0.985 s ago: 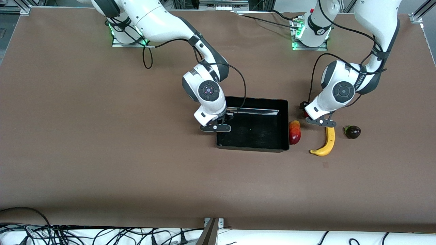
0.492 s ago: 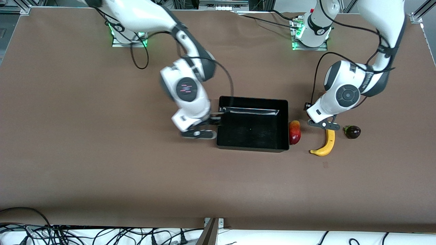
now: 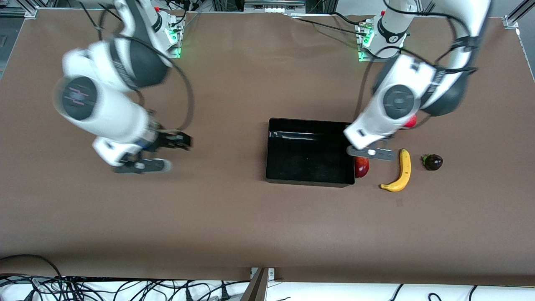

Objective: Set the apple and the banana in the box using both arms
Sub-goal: 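Drop the apple into the box while the right gripper returns to rest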

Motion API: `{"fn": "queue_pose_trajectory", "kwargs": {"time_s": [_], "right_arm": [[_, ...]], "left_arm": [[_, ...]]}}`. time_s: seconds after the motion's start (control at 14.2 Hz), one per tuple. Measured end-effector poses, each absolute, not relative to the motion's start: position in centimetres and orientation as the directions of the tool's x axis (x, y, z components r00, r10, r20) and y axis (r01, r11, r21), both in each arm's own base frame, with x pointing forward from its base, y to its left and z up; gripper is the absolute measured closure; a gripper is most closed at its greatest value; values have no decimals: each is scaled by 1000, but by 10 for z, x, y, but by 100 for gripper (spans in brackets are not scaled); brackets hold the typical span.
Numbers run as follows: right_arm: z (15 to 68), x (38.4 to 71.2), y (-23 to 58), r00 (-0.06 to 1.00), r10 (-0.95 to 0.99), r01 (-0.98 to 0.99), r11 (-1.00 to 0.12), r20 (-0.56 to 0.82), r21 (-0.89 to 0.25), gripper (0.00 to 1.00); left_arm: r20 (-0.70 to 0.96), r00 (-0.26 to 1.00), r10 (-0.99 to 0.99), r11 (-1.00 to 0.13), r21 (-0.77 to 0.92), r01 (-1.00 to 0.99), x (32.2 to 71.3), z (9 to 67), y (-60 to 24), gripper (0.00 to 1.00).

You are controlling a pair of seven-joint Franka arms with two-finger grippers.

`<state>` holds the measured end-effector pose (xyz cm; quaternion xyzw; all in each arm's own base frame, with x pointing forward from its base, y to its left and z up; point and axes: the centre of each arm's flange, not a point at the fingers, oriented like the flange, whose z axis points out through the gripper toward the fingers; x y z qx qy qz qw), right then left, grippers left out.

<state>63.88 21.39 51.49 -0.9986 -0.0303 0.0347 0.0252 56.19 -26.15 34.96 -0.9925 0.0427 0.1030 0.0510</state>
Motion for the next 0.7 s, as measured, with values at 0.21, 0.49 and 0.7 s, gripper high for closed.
{"fn": "queue_pose_trajectory", "kwargs": {"time_s": [0.21, 0.49, 0.7], "right_arm": [[540, 610, 162, 995, 62, 57, -996, -76, -66, 0], [557, 575, 99, 996, 43, 36, -995, -76, -91, 0], [567, 567, 74, 996, 74, 69, -994, -57, -79, 0]], "left_arm": [[-283, 958, -37, -992, -106, -70, 549, 278, -295, 30], [-332, 943, -30, -994, -93, -65, 549, 218, -295, 30], [-336, 941, -30, -994, -91, -64, 550, 212, -295, 25]]}}
